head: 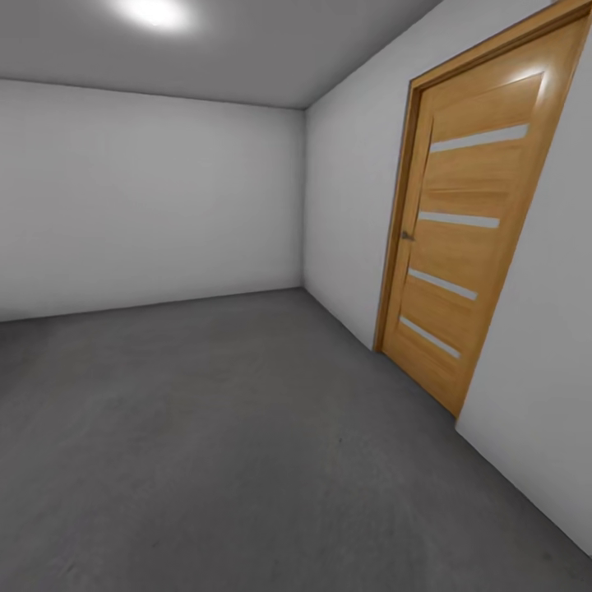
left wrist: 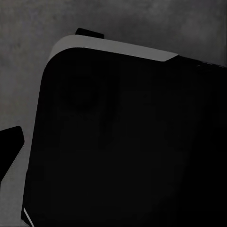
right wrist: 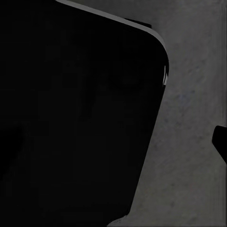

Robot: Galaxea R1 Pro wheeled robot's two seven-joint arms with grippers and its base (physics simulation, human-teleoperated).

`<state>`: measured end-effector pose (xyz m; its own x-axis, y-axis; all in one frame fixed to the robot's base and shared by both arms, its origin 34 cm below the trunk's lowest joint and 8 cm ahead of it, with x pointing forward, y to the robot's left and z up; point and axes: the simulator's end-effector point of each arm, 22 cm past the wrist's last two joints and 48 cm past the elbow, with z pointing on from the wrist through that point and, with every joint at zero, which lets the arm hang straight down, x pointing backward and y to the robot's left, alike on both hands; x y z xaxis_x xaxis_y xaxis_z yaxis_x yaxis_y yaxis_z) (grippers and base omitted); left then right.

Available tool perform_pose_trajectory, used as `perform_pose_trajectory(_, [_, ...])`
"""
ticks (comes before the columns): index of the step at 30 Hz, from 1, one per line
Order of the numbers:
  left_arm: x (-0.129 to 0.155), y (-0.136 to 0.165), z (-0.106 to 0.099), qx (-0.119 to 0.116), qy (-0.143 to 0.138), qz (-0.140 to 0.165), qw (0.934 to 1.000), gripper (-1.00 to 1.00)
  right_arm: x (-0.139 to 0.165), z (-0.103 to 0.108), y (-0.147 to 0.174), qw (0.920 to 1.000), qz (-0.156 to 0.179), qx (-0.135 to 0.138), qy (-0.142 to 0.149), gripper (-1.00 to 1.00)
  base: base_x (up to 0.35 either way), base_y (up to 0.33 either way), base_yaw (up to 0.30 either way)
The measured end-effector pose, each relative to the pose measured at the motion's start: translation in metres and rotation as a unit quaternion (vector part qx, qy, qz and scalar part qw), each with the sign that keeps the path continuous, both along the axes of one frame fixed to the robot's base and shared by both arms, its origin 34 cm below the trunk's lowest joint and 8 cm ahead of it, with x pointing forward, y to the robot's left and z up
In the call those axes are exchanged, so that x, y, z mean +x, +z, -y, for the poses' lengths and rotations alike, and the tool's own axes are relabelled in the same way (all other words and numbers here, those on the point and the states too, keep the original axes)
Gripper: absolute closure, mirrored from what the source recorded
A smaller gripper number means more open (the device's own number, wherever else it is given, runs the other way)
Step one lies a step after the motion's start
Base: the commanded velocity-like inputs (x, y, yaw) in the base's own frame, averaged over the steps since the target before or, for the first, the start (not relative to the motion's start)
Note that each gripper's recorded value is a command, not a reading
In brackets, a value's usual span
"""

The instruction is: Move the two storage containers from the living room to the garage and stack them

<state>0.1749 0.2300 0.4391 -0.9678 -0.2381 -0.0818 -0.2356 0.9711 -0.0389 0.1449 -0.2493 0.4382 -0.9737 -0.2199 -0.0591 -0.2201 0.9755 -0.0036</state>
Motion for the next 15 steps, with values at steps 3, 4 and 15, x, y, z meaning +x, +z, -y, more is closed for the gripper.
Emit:
perform_pose_trajectory(3, [-0.0002, 0.0000, 0.0000, 0.000, 0.000, 0.000, 1.0000, -1.00, -0.0002, 0.0014, 0.0000, 1.0000, 0.000, -0.001, 0.002, -1.00, 0.324, 0.000, 0.000])
perform_pose_trajectory(4, [-0.0002, 0.0000, 0.0000, 0.000, 0.000, 0.000, 1.0000, -1.00, -0.0002, 0.0015, 0.0000, 1.0000, 0.000, -0.001, 0.002, -1.00, 0.324, 0.000, 0.000])
perform_pose_trajectory(15, [-0.0006, 0.0000, 0.0001, 0.000, 0.000, -0.001, 1.0000, -1.00, -0.0018, 0.0023, -0.0001, 1.0000, -0.004, -0.002, 0.004, -1.00, 0.324, 0.000, 0.000])
